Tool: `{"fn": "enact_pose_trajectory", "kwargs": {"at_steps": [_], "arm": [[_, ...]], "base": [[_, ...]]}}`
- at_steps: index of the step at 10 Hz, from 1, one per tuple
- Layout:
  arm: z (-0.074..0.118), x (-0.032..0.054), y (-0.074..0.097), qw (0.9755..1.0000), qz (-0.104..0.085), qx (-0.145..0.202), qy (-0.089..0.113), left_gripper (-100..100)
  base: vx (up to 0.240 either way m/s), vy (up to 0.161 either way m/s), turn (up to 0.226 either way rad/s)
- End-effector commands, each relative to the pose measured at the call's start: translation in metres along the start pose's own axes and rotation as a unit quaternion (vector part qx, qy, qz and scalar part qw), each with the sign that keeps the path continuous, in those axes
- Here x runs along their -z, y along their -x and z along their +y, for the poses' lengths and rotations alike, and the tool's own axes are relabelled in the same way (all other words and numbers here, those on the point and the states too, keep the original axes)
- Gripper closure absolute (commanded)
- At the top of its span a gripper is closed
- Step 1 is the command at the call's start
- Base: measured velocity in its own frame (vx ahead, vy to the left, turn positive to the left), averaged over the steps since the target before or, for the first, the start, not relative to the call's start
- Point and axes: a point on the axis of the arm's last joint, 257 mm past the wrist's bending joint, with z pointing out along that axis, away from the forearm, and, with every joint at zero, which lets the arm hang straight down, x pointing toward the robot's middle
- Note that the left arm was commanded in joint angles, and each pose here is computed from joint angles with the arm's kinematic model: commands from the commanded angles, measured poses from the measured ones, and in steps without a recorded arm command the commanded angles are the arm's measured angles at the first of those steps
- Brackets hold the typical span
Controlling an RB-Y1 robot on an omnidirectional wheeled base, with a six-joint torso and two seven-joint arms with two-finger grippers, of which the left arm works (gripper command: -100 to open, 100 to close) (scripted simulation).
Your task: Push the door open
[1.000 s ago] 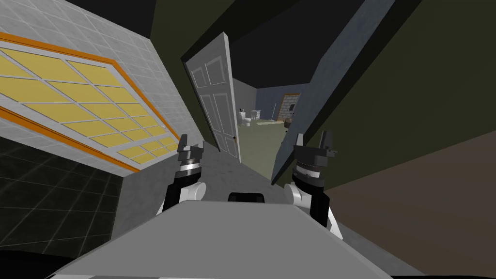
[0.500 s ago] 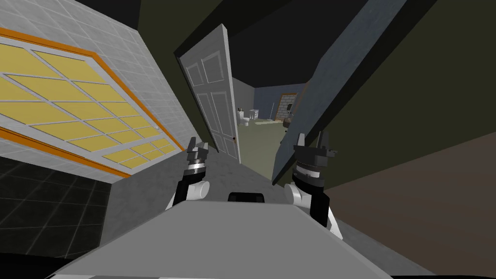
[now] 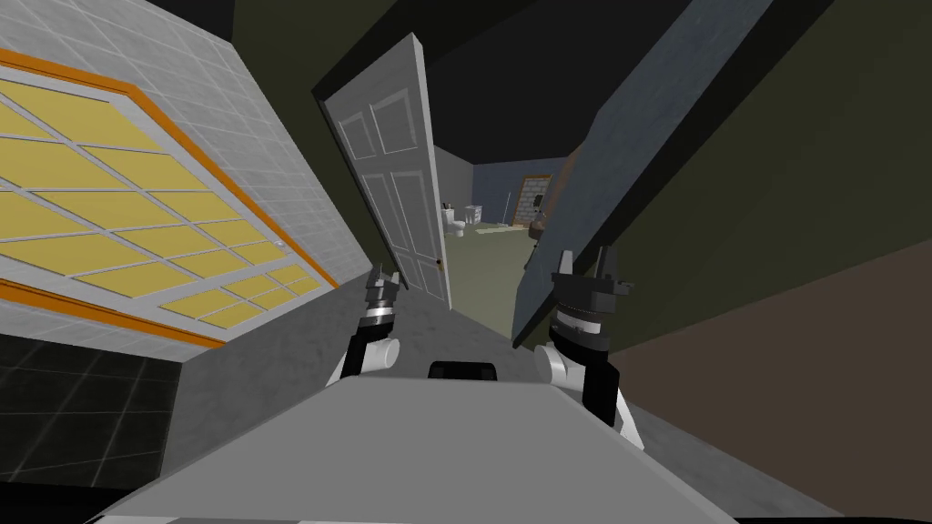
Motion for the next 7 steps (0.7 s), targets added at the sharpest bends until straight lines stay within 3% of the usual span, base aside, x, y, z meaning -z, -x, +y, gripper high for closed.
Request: {"fn": "enact_pose_trajectory", "kwargs": {"at_steps": [1,7], "arm": [[0.013,-0.0004,-0.003,1.0,0.006,0.001,0.006,-100],[0.06,0.0061,-0.009,0.9991,0.015,0.003,0.04,-100]], "base": [[0.081,0.102,-0.107],[0.049,0.064,-0.07]]}}
